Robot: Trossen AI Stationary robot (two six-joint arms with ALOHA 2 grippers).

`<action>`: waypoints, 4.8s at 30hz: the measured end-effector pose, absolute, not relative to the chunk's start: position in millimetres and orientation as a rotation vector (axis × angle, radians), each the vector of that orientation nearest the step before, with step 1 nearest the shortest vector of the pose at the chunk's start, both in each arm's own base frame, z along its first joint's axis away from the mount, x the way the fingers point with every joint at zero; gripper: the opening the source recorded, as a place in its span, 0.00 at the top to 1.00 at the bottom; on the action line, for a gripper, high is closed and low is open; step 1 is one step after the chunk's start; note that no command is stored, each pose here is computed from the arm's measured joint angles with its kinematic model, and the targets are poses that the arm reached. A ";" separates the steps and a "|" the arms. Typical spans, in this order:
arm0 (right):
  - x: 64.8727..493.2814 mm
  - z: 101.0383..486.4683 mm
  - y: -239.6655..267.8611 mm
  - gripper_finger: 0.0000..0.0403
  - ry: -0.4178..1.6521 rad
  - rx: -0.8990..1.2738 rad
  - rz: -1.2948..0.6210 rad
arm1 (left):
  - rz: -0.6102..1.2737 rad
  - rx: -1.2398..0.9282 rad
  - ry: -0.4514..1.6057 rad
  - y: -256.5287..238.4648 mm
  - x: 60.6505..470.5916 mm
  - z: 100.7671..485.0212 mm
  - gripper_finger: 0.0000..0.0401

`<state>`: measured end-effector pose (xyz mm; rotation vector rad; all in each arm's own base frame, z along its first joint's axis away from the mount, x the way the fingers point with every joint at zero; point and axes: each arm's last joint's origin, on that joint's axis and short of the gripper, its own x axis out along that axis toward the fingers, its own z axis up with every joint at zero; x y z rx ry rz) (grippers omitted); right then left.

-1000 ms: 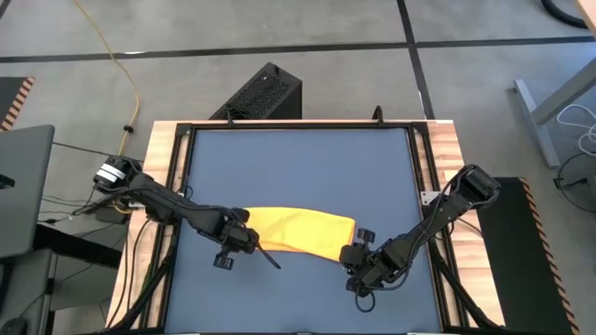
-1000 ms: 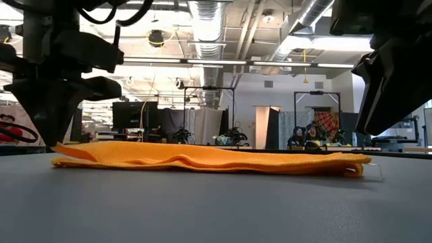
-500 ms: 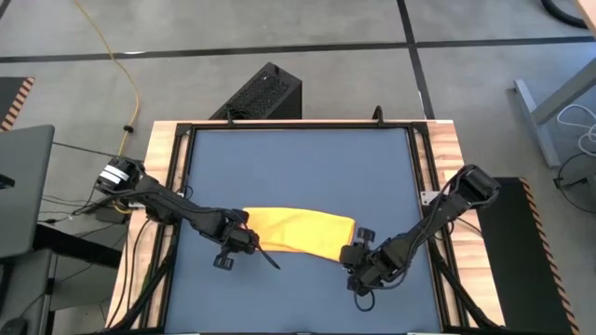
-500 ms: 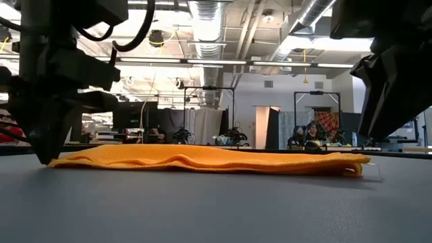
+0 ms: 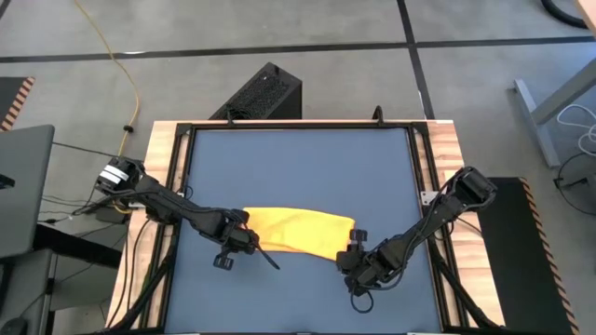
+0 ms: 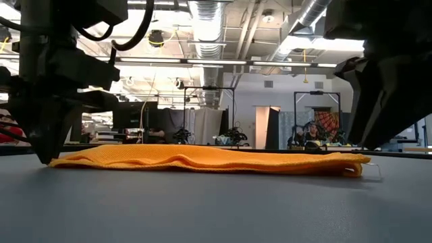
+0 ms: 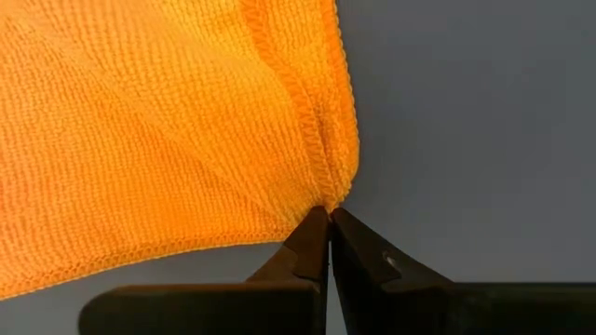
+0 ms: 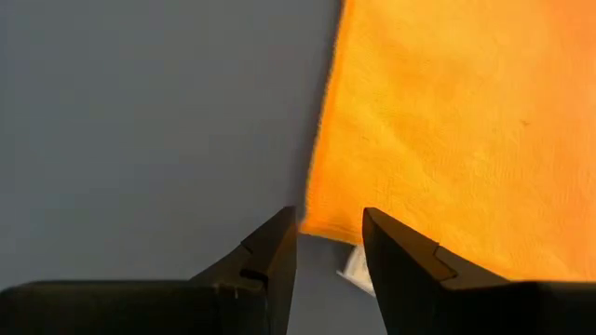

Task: Roll towel
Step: Fold the orange microfiber towel

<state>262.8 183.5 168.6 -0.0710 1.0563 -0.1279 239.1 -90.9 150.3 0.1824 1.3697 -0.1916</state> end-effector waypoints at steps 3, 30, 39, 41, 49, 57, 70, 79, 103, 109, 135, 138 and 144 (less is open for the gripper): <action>264.6 169.5 185.0 0.63 1.036 -0.073 -0.110 | -0.193 0.184 1.369 -90.9 239.2 150.3 1.00; 272.7 129.7 183.9 0.82 1.128 -0.111 -0.206 | -0.198 0.190 1.369 -90.9 239.1 150.3 1.00; 266.3 146.7 176.6 0.96 1.124 -0.111 -0.214 | -0.198 0.191 1.370 -90.8 239.0 150.3 1.00; 262.5 161.4 173.1 0.97 1.104 -0.099 -0.214 | -0.200 0.189 1.373 -90.8 238.8 150.3 1.00; 243.5 200.2 155.7 0.98 1.090 -0.112 -0.252 | -0.200 0.192 1.397 -90.1 236.6 149.9 1.00; 251.4 188.5 152.1 0.98 1.123 -0.113 -0.282 | -0.195 0.194 1.397 -89.9 236.6 149.9 1.00; 255.2 150.9 154.1 0.98 1.275 -0.206 -0.327 | -0.197 0.194 1.398 -89.9 236.5 149.8 1.00; 253.5 173.2 140.6 0.98 1.272 -0.221 -0.372 | -0.198 0.188 1.396 -90.2 236.9 150.0 1.00; 260.8 153.8 161.2 0.98 1.232 -0.131 -0.296 | -0.216 0.172 1.426 -90.2 234.3 149.6 1.00; 261.7 150.0 164.5 0.91 1.235 -0.128 -0.280 | -0.194 0.150 1.434 -90.0 234.0 149.8 1.00; 238.9 198.5 48.0 0.60 0.983 0.118 -0.306 | -0.013 0.187 1.171 -44.4 248.1 219.3 0.85; 240.4 195.2 28.4 0.60 0.986 0.126 -0.323 | 0.051 0.120 1.157 -17.1 247.2 213.2 0.85; 248.4 189.2 11.5 0.60 1.021 0.200 -0.250 | 0.089 0.072 1.204 14.4 245.6 194.8 0.79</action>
